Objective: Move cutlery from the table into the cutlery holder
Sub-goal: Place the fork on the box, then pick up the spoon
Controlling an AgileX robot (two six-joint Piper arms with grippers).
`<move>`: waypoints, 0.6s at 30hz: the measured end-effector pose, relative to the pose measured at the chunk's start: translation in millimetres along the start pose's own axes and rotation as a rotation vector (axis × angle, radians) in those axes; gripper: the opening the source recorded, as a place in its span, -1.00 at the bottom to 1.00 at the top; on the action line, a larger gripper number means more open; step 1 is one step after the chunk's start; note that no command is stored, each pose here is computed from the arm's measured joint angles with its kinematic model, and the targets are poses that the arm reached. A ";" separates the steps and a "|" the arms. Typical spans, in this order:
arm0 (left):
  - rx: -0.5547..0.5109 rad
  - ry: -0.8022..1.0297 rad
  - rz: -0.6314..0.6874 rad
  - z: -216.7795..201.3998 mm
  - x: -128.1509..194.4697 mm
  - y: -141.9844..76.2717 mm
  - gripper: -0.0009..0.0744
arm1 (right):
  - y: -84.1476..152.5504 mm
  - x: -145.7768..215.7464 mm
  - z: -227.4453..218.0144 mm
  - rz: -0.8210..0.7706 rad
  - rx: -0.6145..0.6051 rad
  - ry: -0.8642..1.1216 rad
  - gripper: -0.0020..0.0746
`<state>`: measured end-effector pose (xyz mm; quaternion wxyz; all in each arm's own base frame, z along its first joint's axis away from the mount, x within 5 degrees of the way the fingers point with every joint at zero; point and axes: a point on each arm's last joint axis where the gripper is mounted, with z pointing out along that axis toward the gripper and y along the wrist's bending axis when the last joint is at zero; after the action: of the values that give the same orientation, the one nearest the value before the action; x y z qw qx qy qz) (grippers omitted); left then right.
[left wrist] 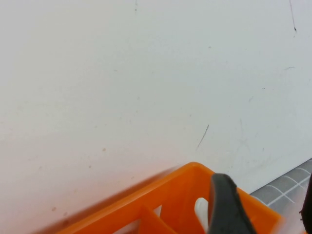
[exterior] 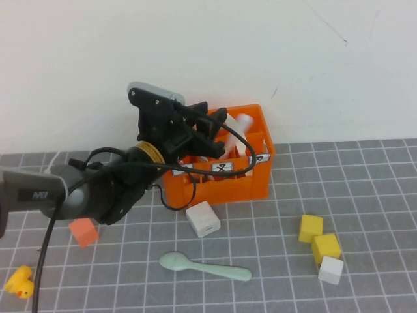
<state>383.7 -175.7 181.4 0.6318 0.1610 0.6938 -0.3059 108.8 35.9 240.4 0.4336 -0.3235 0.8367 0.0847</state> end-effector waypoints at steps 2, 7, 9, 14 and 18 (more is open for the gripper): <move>-0.001 0.004 0.002 -0.1 -0.3 -0.1 -0.13 | 0.0 0.0 0.0 0.000 0.000 0.000 -0.95; 0.006 0.019 0.060 -6.5 -25.7 -8.7 -0.21 | 0.0 0.0 0.0 0.000 0.000 0.000 -0.95; 0.003 0.059 0.122 -13.0 -41.8 -14.7 -0.37 | 0.0 0.0 0.0 0.000 0.000 0.000 -0.95; 0.038 0.193 0.206 -44.5 -91.4 -40.7 -0.87 | 0.8 -1.1 0.0 -0.007 -0.009 -0.012 -0.95; 0.217 0.303 0.226 -70.2 -109.5 -68.7 -0.95 | 7.6 -4.1 -1.3 -0.091 -0.074 -0.050 -0.95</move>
<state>303.7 -166.0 304.5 0.5295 0.3487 0.7214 -0.2784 105.0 43.1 243.3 0.4457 -0.3746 0.8064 0.1038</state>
